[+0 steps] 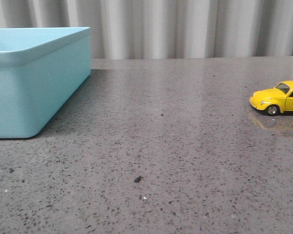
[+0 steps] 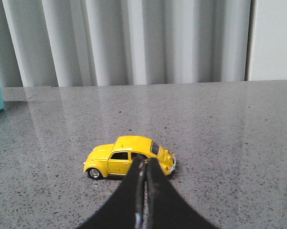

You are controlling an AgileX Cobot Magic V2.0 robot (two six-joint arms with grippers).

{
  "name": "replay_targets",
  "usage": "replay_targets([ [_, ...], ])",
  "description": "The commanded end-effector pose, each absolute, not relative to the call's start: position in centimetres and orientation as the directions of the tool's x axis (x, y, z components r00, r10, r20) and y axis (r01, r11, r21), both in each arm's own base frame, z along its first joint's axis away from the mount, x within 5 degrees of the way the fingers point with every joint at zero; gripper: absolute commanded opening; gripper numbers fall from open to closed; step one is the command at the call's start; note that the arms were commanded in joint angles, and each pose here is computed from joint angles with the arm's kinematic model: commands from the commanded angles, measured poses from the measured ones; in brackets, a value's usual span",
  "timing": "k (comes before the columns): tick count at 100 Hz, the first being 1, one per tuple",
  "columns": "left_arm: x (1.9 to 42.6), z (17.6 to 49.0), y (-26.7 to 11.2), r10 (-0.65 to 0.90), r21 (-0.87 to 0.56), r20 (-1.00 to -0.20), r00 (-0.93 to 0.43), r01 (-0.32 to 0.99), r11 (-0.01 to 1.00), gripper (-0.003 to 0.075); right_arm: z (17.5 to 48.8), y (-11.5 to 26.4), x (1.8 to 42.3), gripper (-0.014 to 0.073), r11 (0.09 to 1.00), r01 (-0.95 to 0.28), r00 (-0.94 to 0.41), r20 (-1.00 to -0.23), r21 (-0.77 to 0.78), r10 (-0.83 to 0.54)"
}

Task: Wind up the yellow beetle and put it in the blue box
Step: 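Move the right gripper over the yellow toy beetle car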

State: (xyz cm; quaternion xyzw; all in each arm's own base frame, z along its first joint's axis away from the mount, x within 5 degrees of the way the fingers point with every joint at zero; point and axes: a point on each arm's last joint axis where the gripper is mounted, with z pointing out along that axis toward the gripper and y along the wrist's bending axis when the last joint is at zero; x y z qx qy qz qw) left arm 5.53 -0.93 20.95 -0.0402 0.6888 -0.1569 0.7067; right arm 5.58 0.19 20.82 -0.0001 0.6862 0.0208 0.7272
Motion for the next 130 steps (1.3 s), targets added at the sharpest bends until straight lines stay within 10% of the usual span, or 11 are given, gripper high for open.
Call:
replay_targets([
  [1,5.3,20.9,-0.8,-0.306,-0.288,-0.949,0.076,0.181,0.94,-0.0021,20.7,0.0,5.5,-0.0061,0.999,-0.006,0.127,-0.991,0.031,0.032],
  [73,4.7,24.5,-0.4,-0.589,-0.549,-0.796,0.139,0.241,0.8,-0.0021,24.1,0.5,4.9,-0.0061,0.886,-0.118,0.093,-0.884,0.448,0.459],
  [130,7.1,34.6,-3.1,-0.187,-0.224,-0.973,-0.136,0.353,0.909,0.0016,37.7,2.3,10.0,-0.0032,0.964,-0.209,-0.345,-0.935,0.166,0.086],
])
